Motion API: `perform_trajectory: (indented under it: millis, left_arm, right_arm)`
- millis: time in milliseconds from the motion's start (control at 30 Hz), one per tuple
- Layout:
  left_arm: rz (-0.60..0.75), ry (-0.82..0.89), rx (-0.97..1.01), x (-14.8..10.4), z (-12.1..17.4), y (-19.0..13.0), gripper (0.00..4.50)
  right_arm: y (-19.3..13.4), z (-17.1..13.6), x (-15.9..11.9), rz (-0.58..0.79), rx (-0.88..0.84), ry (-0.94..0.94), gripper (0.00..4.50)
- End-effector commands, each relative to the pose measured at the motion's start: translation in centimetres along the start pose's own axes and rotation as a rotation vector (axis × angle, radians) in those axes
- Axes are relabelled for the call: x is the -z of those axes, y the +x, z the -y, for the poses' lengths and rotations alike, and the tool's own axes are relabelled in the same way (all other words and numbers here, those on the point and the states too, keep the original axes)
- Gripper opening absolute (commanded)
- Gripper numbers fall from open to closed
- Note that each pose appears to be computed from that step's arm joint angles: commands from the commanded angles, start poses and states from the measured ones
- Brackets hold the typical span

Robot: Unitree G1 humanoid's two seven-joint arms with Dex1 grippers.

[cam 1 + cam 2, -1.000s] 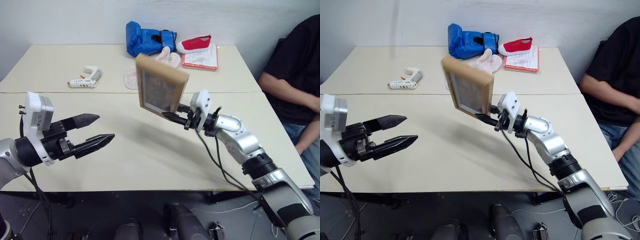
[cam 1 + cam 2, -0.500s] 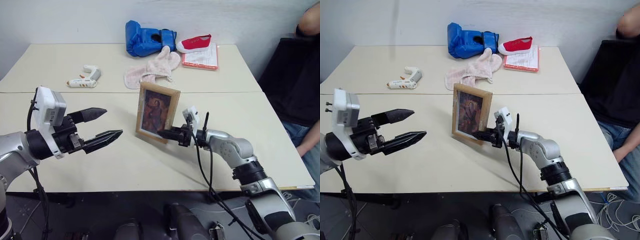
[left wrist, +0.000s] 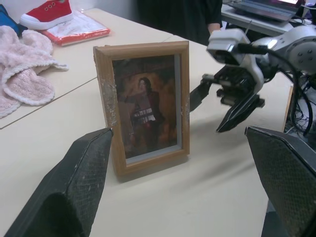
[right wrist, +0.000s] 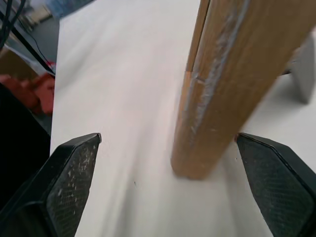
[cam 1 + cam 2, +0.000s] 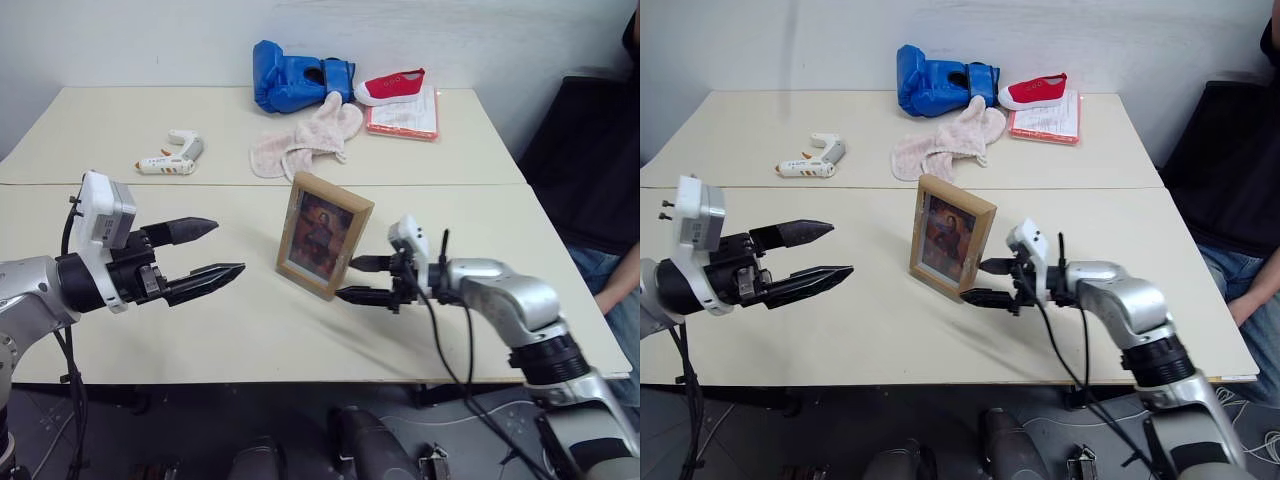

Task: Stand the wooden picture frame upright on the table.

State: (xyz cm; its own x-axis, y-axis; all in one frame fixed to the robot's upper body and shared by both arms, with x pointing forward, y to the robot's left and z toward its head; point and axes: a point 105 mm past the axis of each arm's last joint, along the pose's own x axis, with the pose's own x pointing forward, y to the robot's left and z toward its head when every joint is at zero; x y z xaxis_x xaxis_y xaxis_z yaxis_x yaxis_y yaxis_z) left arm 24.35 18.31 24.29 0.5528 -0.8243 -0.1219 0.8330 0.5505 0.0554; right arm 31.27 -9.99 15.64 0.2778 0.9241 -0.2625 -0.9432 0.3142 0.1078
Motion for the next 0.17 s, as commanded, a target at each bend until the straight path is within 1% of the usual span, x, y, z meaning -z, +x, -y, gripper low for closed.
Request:
perform_trajectory:
  millis: [33,100,167]
  left_arm:
    - [0.007,0.059,-0.001,-0.9,-0.2,-0.3,4.5]
    - [0.029,0.08,-0.004,-1.3,-0.6,-0.3,4.5]
    - [0.039,0.09,-0.005,-1.5,-0.9,-0.1,4.5]
  right_arm:
    - [-4.9,0.1,-4.1,0.054,0.039,-0.139,4.48]
    - [-8.1,-0.6,-5.8,0.057,0.027,-0.164,4.48]
    - [-9.1,-1.6,-6.0,0.041,-0.01,-0.173,4.48]
